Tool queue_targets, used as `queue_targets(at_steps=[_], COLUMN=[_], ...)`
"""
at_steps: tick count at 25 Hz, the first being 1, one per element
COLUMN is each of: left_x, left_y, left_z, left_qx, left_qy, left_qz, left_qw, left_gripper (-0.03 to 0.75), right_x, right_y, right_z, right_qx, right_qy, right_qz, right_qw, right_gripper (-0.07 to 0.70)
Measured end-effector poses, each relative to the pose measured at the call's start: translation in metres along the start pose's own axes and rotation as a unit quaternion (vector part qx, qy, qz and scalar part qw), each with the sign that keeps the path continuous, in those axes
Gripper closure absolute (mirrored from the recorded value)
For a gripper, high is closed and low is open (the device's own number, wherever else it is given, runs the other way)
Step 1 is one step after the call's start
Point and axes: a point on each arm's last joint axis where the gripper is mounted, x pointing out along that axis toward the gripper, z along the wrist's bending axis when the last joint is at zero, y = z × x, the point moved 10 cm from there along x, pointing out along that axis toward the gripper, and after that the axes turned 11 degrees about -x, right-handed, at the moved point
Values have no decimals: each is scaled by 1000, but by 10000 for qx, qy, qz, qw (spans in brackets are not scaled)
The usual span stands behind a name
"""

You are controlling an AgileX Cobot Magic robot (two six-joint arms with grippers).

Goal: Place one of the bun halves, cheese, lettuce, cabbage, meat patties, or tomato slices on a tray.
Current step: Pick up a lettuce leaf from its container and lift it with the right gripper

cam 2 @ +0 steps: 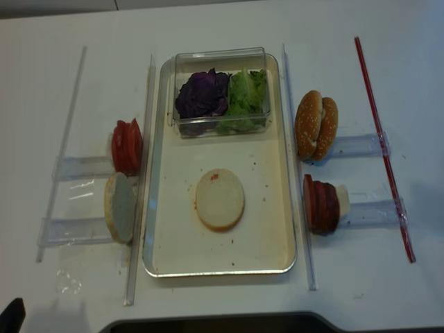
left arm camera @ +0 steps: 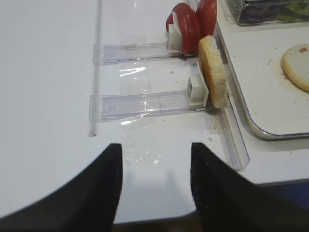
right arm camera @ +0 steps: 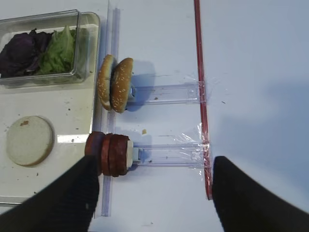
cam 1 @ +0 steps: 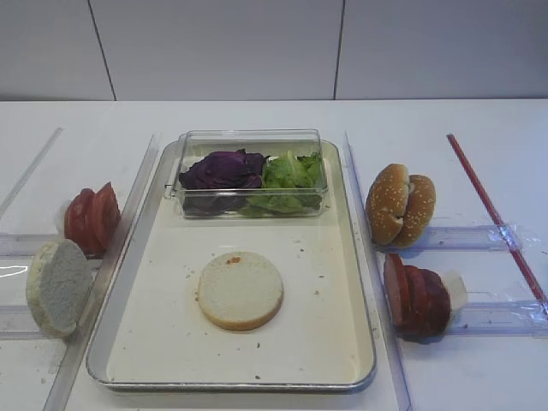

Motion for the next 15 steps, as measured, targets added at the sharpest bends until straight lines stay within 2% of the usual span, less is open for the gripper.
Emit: queue_targets(at_steps=[6, 9, 15], left_x=[0, 0, 0], left_y=[0, 0, 0], left_z=[0, 0, 0], left_qx=[0, 0, 0], left_qy=[0, 0, 0], left_qz=[0, 0, 0], left_qw=[10000, 10000, 10000], left_gripper=[399, 399, 399], right_x=[41, 71, 131], right_y=[-42, -53, -65], right_z=[12, 25, 64], right_qx=[-30, -41, -448], right_qy=[-314, -447, -582], right_qz=[579, 989, 1666], right_qw=[9978, 9941, 9833], right_gripper=[123, 123, 123])
